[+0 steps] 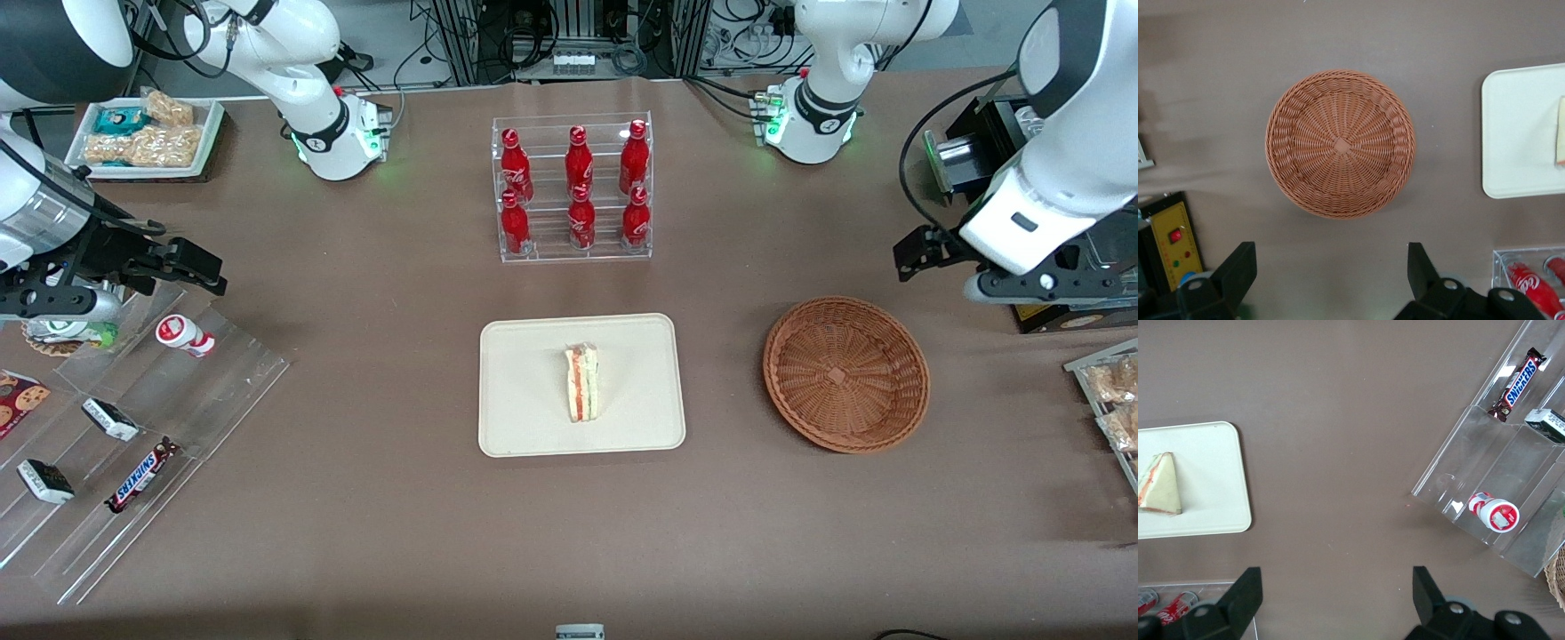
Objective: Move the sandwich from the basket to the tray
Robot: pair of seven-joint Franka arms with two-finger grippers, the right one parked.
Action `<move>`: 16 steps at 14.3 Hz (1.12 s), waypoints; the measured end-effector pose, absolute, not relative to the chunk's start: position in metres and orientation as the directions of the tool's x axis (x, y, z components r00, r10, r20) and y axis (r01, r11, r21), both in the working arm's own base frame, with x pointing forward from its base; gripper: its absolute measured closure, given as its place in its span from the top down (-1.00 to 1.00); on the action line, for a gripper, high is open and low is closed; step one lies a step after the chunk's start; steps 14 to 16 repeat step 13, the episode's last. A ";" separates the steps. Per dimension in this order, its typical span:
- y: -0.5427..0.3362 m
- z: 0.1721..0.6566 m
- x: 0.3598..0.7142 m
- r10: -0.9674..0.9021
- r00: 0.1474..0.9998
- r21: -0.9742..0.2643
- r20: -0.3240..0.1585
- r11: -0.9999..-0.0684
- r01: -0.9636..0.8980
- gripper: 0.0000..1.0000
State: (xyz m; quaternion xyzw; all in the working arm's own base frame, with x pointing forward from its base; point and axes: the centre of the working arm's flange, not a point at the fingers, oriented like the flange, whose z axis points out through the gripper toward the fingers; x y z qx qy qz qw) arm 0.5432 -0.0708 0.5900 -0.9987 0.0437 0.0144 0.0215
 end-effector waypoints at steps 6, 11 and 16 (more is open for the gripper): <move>-0.066 0.594 0.538 -0.100 0.994 -0.041 -0.043 -0.994 -0.102 1.00; -0.067 0.586 0.539 -0.104 0.993 -0.042 -0.062 -0.993 -0.106 1.00; -0.067 0.584 0.539 -0.106 0.992 -0.042 -0.065 -0.993 -0.109 1.00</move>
